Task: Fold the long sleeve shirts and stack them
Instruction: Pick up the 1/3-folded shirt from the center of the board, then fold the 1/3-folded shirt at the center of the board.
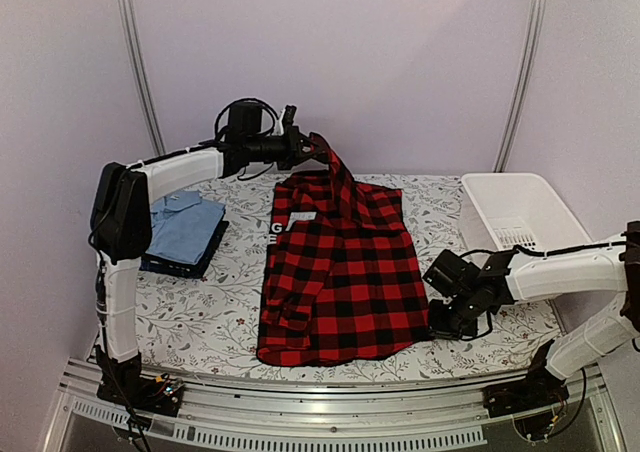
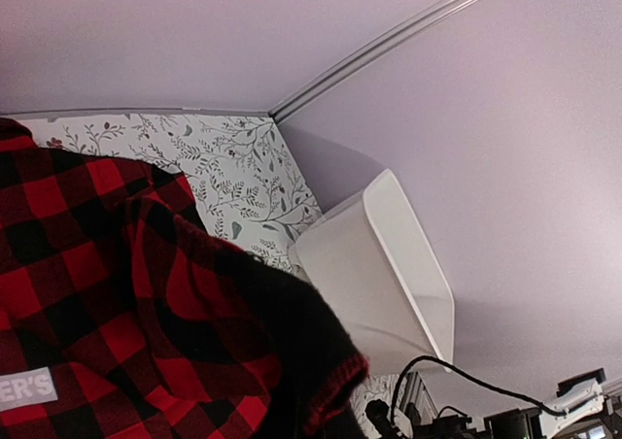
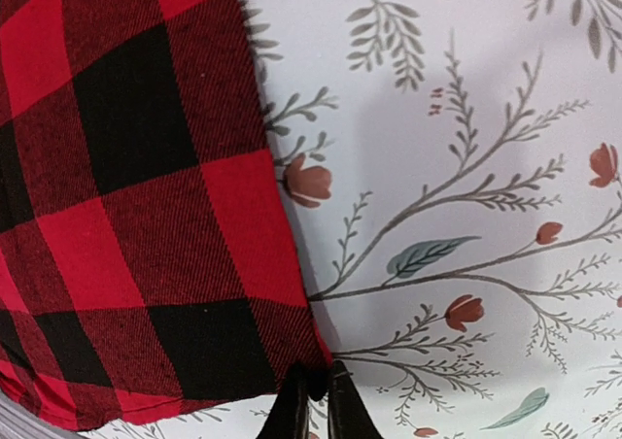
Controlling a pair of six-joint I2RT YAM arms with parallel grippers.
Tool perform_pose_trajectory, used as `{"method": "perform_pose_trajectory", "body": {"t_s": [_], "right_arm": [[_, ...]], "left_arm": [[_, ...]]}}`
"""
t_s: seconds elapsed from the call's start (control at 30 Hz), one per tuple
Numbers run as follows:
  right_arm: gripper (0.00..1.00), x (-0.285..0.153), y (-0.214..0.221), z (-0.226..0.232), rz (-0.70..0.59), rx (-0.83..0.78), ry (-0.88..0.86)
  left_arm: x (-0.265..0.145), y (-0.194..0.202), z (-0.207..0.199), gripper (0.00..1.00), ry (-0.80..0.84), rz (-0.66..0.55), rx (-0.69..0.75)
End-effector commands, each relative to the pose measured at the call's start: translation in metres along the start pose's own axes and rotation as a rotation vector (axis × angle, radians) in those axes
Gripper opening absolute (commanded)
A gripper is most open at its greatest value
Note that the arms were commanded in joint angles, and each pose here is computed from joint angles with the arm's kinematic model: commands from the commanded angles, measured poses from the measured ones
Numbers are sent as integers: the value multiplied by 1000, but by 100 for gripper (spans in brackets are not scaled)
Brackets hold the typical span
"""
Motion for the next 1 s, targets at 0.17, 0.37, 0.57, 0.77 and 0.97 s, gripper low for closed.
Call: {"method": "perform_pose_trajectory", "body": {"t_s": [0.17, 0.37, 0.57, 0.77, 0.97], "right_arm": [[0, -36, -21, 13, -137, -6, 27], [0, -55, -24, 37, -173, -90, -51], [0, -63, -19, 74, -170, -240, -155], [0, -55, -10, 105, -122, -377, -214], [0, -43, -3, 119, -42, -488, -234]], "left_arm": [[-10, -33, -44, 0, 75, -70, 114], [-30, -52, -57, 0, 69, -126, 145], [-67, -71, -58, 0, 18, -199, 171], [-112, -78, -39, 0, -92, -248, 151], [-146, -72, -18, 0, -188, -283, 128]]}}
Point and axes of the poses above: each gripper's point midway between its finger pads, its own x axis out along the fingers, its own z axis along the line the jaws close on, y = z × x, the point moved 8 cm from there along -x, back along the fingers, and after that the axes turned 1 degree about x, right-handed, at the moved point
